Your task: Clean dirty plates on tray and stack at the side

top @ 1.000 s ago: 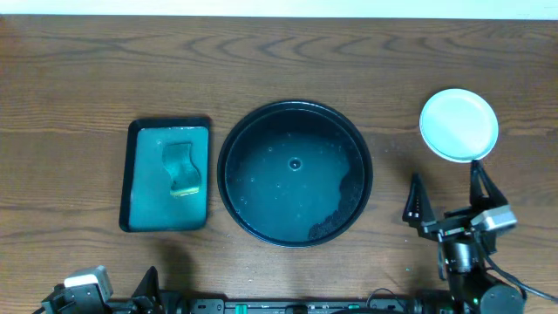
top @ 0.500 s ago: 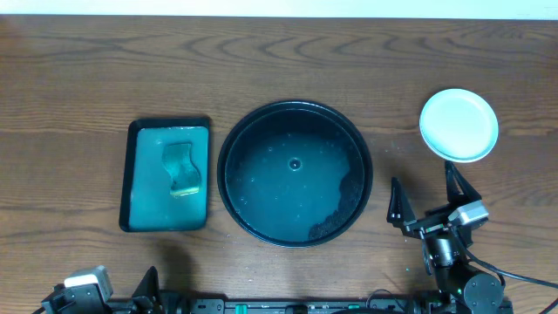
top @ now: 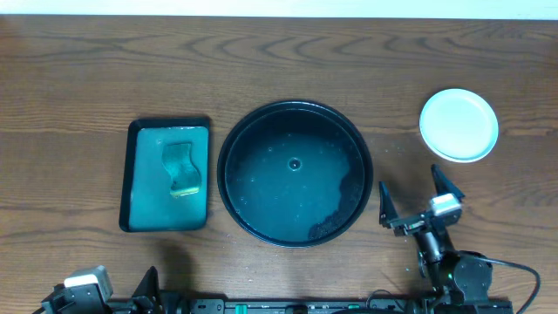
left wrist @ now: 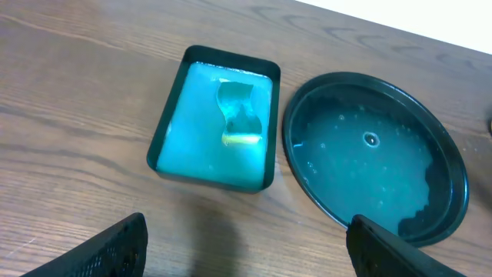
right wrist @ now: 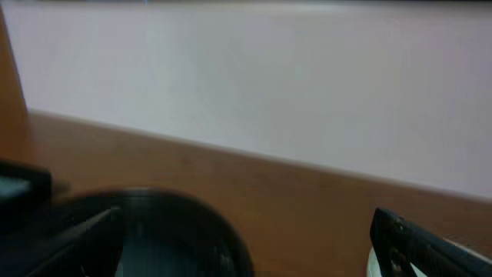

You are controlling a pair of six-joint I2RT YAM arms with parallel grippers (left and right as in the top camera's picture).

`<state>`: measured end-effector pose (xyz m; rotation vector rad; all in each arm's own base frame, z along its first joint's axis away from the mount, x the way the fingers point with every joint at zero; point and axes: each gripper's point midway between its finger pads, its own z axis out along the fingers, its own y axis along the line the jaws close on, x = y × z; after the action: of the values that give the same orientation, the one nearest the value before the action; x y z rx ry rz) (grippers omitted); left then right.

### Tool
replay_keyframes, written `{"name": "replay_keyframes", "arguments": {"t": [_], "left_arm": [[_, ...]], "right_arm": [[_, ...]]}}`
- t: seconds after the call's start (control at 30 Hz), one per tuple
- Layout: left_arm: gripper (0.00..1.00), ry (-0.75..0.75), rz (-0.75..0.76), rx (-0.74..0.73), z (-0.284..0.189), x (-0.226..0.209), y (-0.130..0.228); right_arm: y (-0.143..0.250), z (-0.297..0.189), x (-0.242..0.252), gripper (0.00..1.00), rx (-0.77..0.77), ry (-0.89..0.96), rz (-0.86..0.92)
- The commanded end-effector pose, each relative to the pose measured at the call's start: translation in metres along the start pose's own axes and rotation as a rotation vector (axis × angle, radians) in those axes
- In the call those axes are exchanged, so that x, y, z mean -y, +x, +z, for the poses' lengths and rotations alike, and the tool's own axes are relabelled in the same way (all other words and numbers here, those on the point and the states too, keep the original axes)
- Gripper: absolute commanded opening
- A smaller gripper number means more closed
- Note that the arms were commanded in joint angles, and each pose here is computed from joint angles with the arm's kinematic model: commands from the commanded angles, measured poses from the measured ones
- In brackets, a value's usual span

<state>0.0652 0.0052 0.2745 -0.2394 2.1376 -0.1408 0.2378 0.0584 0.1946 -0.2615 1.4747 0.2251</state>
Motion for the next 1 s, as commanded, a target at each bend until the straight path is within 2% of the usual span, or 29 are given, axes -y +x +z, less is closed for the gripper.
{"name": "replay_keyframes", "arguments": {"t": [0.0, 0.13, 0.97], "left_arm": [[0.83, 0.003, 0.003, 0.007, -0.002, 0.0, -0.001], [0.83, 0.003, 0.003, 0.007, -0.002, 0.0, -0.001], [0.83, 0.003, 0.003, 0.007, -0.002, 0.0, -0.001]], "right_arm": [[0.014, -0.001, 0.007, 0.99, -0.054, 0.042, -0.04], [0.036, -0.003, 0.013, 0.99, -0.144, 0.077, -0.023], [0.036, -0.004, 0.016, 0.99, -0.145, 0.096, -0.025]]}}
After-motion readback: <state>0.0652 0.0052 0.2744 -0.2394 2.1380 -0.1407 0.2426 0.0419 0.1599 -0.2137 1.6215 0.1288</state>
